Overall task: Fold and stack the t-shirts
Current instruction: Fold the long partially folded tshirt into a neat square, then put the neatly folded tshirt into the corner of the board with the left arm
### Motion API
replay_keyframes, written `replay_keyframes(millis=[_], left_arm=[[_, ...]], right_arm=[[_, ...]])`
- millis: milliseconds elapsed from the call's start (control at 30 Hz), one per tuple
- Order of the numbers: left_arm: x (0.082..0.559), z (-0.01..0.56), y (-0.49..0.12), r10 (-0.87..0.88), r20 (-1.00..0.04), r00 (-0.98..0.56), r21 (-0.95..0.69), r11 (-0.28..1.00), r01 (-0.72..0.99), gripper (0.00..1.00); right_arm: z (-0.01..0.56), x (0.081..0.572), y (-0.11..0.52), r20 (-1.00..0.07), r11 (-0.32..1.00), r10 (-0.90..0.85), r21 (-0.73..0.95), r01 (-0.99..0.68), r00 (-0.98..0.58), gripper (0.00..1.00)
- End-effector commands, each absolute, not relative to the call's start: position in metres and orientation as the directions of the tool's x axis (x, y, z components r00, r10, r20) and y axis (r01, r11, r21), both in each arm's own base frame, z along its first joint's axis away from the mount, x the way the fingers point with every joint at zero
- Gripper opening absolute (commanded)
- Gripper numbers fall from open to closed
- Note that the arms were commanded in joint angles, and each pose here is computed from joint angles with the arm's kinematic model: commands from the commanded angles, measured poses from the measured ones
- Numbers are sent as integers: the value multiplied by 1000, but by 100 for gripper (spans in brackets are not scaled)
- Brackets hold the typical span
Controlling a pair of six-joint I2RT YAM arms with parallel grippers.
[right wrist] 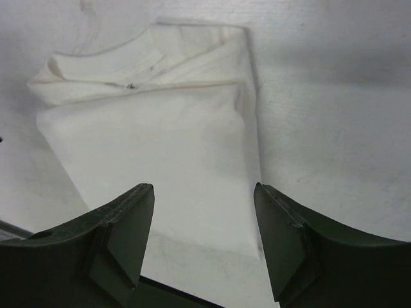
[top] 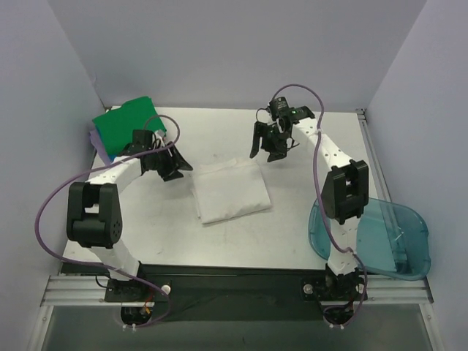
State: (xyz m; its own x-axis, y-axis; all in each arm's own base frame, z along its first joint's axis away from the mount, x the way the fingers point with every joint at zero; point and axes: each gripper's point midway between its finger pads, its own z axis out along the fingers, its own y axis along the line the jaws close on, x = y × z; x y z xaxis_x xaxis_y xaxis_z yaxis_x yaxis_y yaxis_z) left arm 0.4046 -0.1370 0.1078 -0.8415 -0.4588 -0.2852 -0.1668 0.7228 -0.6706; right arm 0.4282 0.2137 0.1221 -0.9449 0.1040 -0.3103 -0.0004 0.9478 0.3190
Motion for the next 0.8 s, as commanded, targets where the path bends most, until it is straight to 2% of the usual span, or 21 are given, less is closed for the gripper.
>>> replay_keyframes(millis=[0,167,367,400,533,767], left_arm=[[387,109,-147,-446,-303,-842,-708,697,-115,62],[361,97,-153,-440,-284,-852,-728,677,-107,63],[333,76,-161,-455,-237,-858,-767,630,-122,64],[336,78,-162,-461,-255,-850,-781,617,-100,64],[329,74,-169,-479,-245,-843,-822,563,-81,64],[324,52,-170,-489,-226,-843,-815,569,-112,65]], right_arm=[[154,397,235,-362,913,29,389,-123,-932,63],[140,358,256,-313,895,-32,413,-167,-949,62],[93,326,265,-171,890,-56,438,-127,-984,61],[87,324,265,-156,891,-62,437,-125,-986,61],[57,317,259,-88,912,-68,398,-98,-994,61],[3,301,233,42,963,-48,266,-35,-998,60]])
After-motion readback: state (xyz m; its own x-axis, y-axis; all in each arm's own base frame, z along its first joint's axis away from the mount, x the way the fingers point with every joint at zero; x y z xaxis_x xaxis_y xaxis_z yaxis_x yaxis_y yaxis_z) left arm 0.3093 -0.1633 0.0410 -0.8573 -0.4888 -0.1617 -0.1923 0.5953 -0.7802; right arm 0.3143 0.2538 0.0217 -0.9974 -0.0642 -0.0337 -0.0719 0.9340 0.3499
